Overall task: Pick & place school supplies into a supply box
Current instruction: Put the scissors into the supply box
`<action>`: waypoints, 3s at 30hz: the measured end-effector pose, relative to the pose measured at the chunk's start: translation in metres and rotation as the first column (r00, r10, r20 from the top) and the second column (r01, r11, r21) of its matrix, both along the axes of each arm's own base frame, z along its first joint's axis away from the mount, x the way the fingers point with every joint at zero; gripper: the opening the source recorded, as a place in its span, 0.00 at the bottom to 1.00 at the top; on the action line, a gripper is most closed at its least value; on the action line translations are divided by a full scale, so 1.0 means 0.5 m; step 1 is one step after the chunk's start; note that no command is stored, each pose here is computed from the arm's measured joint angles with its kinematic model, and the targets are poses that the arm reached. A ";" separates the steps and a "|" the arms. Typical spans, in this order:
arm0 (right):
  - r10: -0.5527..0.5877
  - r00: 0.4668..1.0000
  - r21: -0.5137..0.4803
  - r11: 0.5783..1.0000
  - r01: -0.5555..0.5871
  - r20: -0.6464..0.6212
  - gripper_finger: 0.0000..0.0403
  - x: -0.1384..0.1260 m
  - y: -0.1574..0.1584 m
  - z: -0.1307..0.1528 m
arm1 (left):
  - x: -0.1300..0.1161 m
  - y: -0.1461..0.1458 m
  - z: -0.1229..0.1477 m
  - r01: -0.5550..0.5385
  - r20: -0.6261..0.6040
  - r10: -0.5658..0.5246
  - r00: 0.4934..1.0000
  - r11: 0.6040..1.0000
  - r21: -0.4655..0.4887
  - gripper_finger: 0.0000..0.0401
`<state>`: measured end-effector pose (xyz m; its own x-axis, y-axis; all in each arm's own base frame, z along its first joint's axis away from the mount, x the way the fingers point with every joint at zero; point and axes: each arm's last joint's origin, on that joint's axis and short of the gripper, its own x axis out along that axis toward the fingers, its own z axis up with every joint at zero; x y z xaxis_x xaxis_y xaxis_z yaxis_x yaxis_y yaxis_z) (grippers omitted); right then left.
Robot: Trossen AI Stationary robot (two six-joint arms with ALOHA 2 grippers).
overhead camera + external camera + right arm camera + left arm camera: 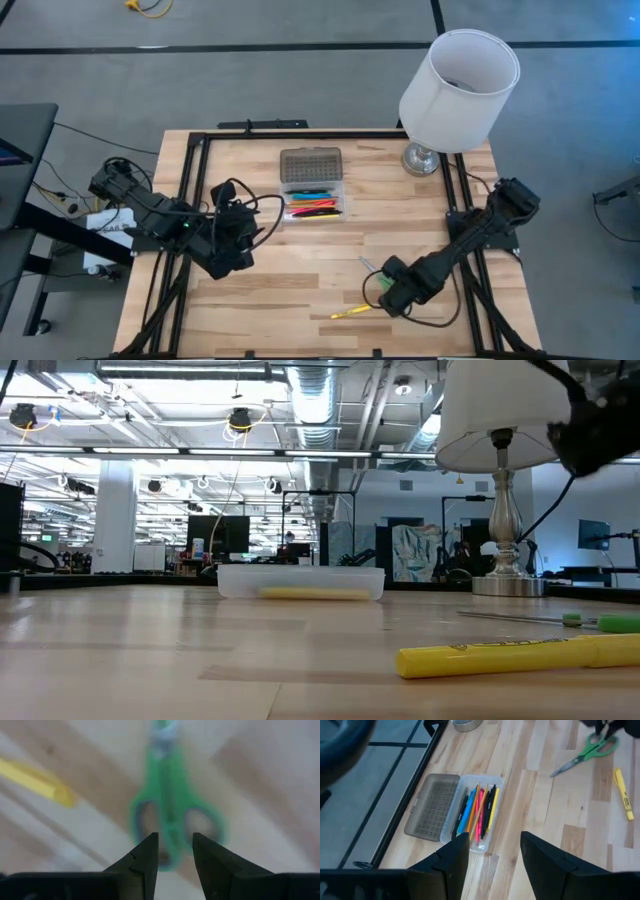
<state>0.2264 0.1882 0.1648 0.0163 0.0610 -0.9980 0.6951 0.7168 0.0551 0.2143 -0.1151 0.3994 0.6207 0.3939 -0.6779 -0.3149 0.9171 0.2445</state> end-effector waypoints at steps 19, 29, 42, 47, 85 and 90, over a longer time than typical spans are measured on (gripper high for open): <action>-0.054 0.996 0.016 0.998 0.056 -0.066 0.28 0.013 0.016 -0.044 | 0.001 -0.001 0.000 -0.012 0.009 0.012 1.000 1.000 -0.013 0.43; -0.024 0.996 -0.014 1.000 0.023 -0.090 0.28 0.022 0.007 -0.034 | 0.001 0.000 0.000 -0.012 0.009 0.012 1.000 1.000 -0.013 0.43; -0.013 0.997 -0.016 1.000 0.012 -0.077 0.28 0.040 0.009 -0.002 | 0.001 0.000 0.000 -0.017 0.016 0.017 1.000 1.000 -0.003 0.43; -0.004 0.997 -0.015 1.000 0.003 -0.073 0.28 0.043 0.003 -0.007 | 0.001 0.000 0.001 -0.018 0.017 0.018 1.000 1.000 -0.001 0.43; 0.010 0.990 0.013 1.000 -0.008 -0.141 0.44 0.054 -0.005 -0.050 | 0.000 0.000 0.000 -0.022 0.018 0.022 1.000 1.000 -0.004 0.43; 0.009 0.992 -0.004 1.000 -0.010 -0.128 0.38 0.055 -0.006 -0.050 | 0.000 0.000 0.000 -0.021 0.017 0.021 1.000 1.000 -0.004 0.43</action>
